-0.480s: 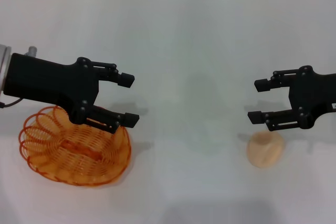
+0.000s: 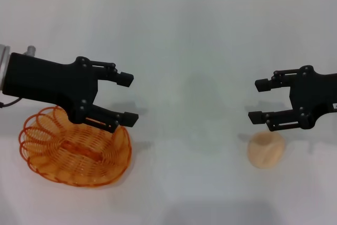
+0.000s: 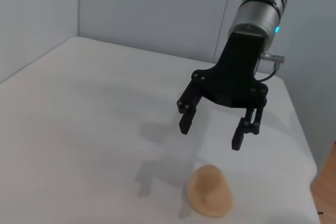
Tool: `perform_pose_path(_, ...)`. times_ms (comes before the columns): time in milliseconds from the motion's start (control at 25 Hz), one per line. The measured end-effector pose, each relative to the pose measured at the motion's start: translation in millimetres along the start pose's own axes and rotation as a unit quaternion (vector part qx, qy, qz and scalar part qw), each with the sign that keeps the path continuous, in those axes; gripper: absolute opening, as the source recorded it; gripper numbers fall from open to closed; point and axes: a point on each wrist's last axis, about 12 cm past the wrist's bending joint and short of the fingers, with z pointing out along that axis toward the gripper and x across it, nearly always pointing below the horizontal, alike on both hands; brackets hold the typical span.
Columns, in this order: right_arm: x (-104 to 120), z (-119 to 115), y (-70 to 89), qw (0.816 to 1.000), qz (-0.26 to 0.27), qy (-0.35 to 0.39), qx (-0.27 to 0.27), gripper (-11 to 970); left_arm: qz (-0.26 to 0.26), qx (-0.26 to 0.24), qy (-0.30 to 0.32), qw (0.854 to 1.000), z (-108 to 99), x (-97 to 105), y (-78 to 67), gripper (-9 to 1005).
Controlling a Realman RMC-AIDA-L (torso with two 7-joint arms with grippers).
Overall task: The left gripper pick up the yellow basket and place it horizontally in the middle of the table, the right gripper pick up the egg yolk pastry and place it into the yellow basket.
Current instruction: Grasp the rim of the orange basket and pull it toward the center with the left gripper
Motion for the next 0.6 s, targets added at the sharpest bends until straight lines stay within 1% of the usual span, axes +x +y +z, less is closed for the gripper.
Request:
perform_pose_path(160, 1, 0, -0.3, 1.0, 0.002, -0.001, 0.001, 724, -0.008, -0.006, 0.006, 1.0, -3, 2, 1.2, 875)
perform_pose_path(320, 1, 0, 0.2, 1.0, 0.003, -0.003, -0.001, 724, -0.037, -0.016, 0.024, 0.999, -10, 5, 3.2, 875)
perform_pose_path(440, 0, 0, 0.7, 1.0, 0.002, -0.004, -0.001, 724, -0.067, -0.029, 0.039, 0.997, -18, 7, 5.3, 875)
perform_pose_path(600, -1, 2, 1.4, 1.0, 0.0, -0.004, -0.004, 724, -0.116, -0.069, 0.06, 0.989, -34, 10, 10.2, 874)
